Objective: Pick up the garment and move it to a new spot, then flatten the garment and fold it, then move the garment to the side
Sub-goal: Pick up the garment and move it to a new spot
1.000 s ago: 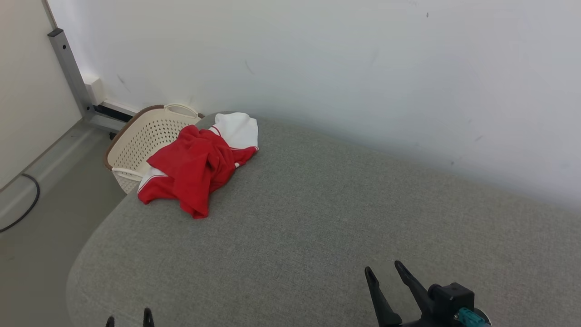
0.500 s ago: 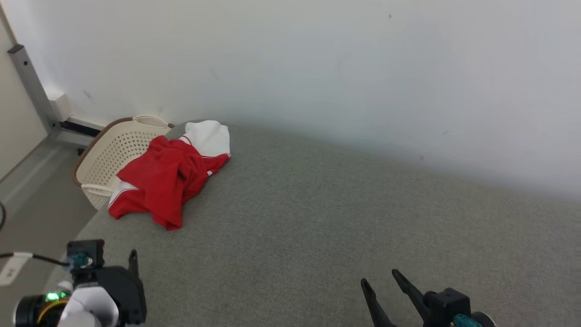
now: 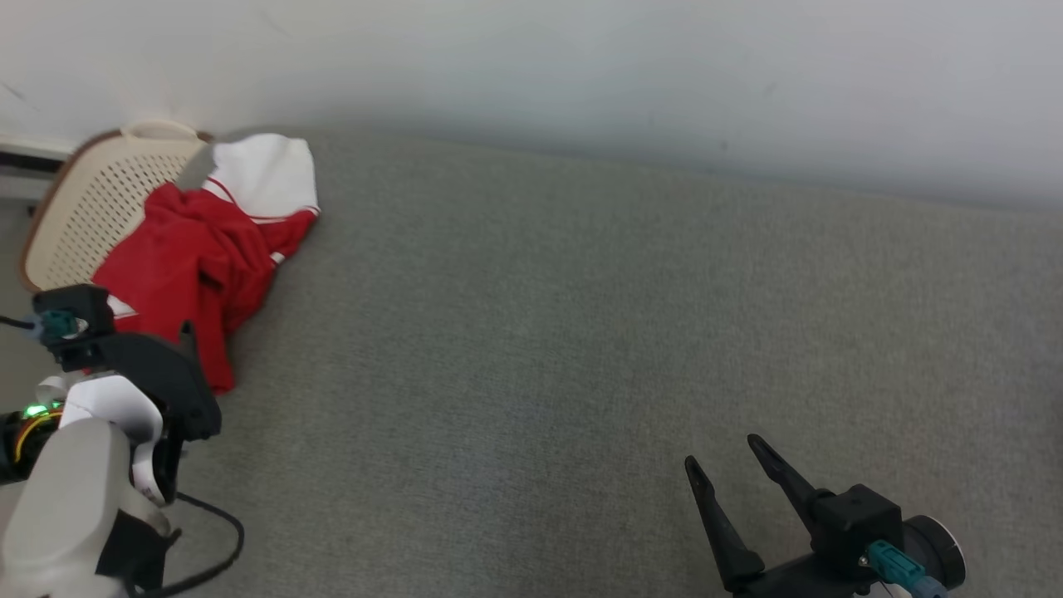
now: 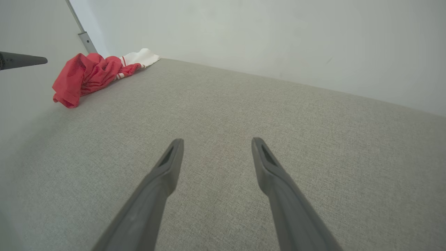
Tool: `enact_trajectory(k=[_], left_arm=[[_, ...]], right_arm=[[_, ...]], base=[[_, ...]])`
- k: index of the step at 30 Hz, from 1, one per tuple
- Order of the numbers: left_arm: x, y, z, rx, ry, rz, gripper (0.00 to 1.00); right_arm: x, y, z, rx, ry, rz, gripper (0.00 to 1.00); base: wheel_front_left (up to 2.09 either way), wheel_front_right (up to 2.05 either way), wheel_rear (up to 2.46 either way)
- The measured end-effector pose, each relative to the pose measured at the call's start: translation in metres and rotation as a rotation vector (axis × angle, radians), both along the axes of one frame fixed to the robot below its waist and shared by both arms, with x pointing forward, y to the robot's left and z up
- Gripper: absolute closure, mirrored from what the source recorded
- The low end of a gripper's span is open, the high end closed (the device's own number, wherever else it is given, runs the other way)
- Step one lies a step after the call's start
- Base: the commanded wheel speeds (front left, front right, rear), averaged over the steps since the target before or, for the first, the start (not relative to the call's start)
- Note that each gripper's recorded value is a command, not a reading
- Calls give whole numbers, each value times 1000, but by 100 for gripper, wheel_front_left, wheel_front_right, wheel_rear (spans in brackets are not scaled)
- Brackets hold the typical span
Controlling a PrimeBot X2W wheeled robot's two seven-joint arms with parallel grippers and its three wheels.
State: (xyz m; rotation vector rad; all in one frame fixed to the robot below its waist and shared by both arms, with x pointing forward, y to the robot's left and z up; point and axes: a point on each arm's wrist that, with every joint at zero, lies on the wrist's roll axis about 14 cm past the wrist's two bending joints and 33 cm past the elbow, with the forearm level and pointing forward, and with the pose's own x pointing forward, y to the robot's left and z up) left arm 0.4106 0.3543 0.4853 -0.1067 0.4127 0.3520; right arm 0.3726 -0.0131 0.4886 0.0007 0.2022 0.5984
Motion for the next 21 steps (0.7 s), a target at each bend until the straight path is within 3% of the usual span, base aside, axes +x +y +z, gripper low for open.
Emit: enact_trajectory(k=[7,11,19,20,21], left_arm=[[26,9,-36,-30,124,70,0],[40,20,-43,74,170,72,0],[46,3,-82,32,261,52,0],[46,4,-83,31,263,56,53],[46,5,-82,42,254,63,79]], right_arm=[[9,-15,-23,-15,72,-38,0],[13,-28,-35,-31,104,-71,0],[9,-48,-44,-53,139,-123,0],[9,-49,-44,-55,141,-126,0],[9,-50,-44,-56,141,-128,0]], base=[[0,0,0],[0,0,0],[0,0,0],[0,0,0],[0,0,0]])
